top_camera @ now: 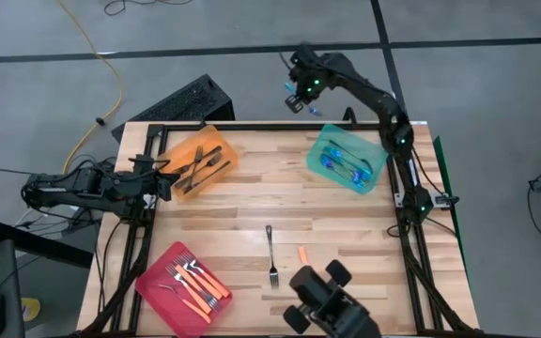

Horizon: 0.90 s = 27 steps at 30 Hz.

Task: Sort silverware by color (type)
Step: Put the iridescent fork into the green bin

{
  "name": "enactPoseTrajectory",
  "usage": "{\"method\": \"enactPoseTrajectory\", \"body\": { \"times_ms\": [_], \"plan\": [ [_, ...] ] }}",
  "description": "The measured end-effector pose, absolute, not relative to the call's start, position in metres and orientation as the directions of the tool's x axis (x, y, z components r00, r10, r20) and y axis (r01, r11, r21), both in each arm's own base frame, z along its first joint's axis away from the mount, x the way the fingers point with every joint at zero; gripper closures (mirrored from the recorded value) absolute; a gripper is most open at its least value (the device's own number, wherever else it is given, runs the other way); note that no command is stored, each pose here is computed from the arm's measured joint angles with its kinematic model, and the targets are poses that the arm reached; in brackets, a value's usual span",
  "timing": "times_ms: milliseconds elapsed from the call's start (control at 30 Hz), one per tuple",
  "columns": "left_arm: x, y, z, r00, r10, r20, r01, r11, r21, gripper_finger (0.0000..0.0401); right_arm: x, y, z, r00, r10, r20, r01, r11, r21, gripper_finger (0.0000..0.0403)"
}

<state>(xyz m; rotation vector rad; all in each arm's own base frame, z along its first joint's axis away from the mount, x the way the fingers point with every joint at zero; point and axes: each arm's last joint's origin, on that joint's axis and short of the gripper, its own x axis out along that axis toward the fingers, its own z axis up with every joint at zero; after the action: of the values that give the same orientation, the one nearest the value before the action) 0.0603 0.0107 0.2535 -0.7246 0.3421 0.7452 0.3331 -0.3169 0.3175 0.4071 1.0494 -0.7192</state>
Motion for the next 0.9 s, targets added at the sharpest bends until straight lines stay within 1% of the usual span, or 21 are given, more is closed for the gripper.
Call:
{"method": "enactPoseTrajectory", "body": {
  "times_ms": [200,400,667,800,900],
  "plan": [
    [0.06,0.011,0.254,0.696,0.494,-0.522,-0.718,0.51,-0.475,0.0401,0.308,-0.314,0.344,0.27,-0.391,-0.88,0.716,0.693,-0.088,0.0382],
    [0.06,0.011,0.253,0.696,0.493,-0.522,-0.717,0.509,-0.476,0.0401,0.288,-0.31,0.36,0.246,-0.384,-0.89,0.711,0.695,-0.103,0.0382],
    [0.06,0.011,0.253,0.696,0.492,-0.522,-0.717,0.503,-0.482,0.0401,0.276,-0.303,0.363,0.19,-0.329,-0.925,0.677,0.726,-0.119,0.0382],
    [0.06,0.011,0.253,0.696,0.492,-0.523,-0.717,0.503,-0.482,0.0401,0.276,-0.3,0.362,0.184,-0.304,-0.935,0.667,0.737,-0.109,0.0382],
    [0.06,0.011,0.253,0.696,0.492,-0.523,-0.717,0.503,-0.482,0.0401,0.277,-0.294,0.363,0.192,-0.277,-0.942,0.63,0.77,-0.098,0.0382]
  ]
}}
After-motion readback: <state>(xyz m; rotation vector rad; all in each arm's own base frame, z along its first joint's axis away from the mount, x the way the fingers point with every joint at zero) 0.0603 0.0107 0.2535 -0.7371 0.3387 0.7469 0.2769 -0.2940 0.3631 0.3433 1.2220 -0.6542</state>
